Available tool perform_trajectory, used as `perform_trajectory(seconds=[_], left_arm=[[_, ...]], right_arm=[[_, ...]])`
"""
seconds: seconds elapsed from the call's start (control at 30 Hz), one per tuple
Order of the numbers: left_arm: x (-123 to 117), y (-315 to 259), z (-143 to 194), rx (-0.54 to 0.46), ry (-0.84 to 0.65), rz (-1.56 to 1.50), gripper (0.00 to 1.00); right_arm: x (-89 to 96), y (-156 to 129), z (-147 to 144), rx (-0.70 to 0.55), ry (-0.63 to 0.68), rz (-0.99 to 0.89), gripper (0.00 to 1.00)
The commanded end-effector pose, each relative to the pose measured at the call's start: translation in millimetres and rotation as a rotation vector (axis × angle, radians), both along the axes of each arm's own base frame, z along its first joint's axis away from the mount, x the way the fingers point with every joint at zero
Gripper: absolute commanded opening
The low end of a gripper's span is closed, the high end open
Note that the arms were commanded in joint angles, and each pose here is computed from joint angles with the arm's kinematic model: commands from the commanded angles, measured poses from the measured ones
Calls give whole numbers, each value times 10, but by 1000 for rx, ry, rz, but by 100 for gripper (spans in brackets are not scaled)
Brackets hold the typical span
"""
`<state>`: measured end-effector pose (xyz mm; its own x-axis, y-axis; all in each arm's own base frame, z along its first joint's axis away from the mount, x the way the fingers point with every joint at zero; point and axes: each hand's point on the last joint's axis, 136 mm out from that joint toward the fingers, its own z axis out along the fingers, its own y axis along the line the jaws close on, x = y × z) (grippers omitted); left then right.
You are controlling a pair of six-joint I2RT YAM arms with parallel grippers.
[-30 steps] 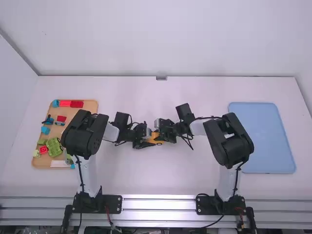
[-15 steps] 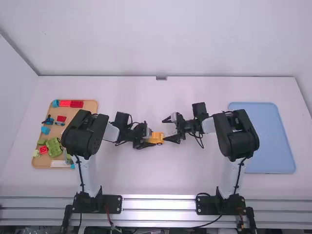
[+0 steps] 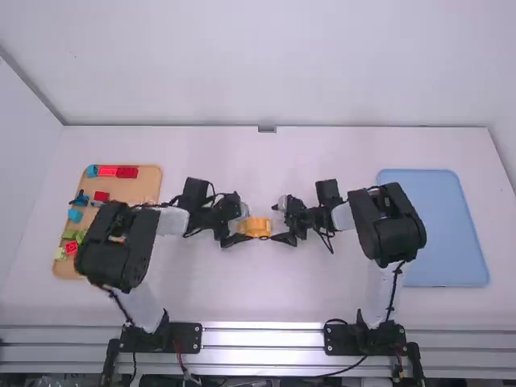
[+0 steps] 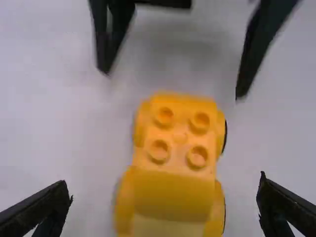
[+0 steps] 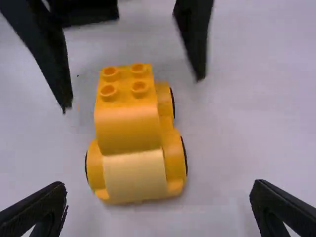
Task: Assemble lego blocks to make yellow taxi
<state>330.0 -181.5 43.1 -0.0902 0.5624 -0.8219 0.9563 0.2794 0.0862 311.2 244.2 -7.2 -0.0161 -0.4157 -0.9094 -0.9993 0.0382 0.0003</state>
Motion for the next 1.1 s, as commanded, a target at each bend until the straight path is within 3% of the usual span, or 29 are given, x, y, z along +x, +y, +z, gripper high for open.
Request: perform_trajectory(seconds=[0.0,0.13,0.37,0.5,0.57,0.67,0.7,0.77,0.9,1.0,1.07], left_arm=[[160,170,466,-10,-49,143,99],[255,463,875,-8,-72,346,99],[293,1045,1596,-156,-64,769,99],[227,1383,1832,-172,-110,968,99],[189,1493,1931,-178,-139,1033,99],[148,1546,2008,-173,-170,1058,99],[133,1562,2041,-175,-181,1066,99],[123,1566,2068,-178,-191,1068,99],[126,1566,2095,-182,-201,1069,99],[153,1577,2089,-179,-207,1078,99],[197,1571,2073,-180,-207,1075,99]], right_arm=[[-45,113,-112,-29,67,-31,99],[-128,303,-58,-15,40,26,99],[-78,507,-246,-177,11,-35,99],[-125,584,-270,-215,4,-2,82],[-117,606,-257,-219,6,3,68],[-55,604,-226,-221,14,-7,49],[-1,590,-201,-223,22,-19,36],[81,557,-149,-228,36,-34,27],[275,255,-17,-355,69,-97,26],[414,-140,54,-534,63,-142,26],[509,-558,160,-704,78,-200,21]])
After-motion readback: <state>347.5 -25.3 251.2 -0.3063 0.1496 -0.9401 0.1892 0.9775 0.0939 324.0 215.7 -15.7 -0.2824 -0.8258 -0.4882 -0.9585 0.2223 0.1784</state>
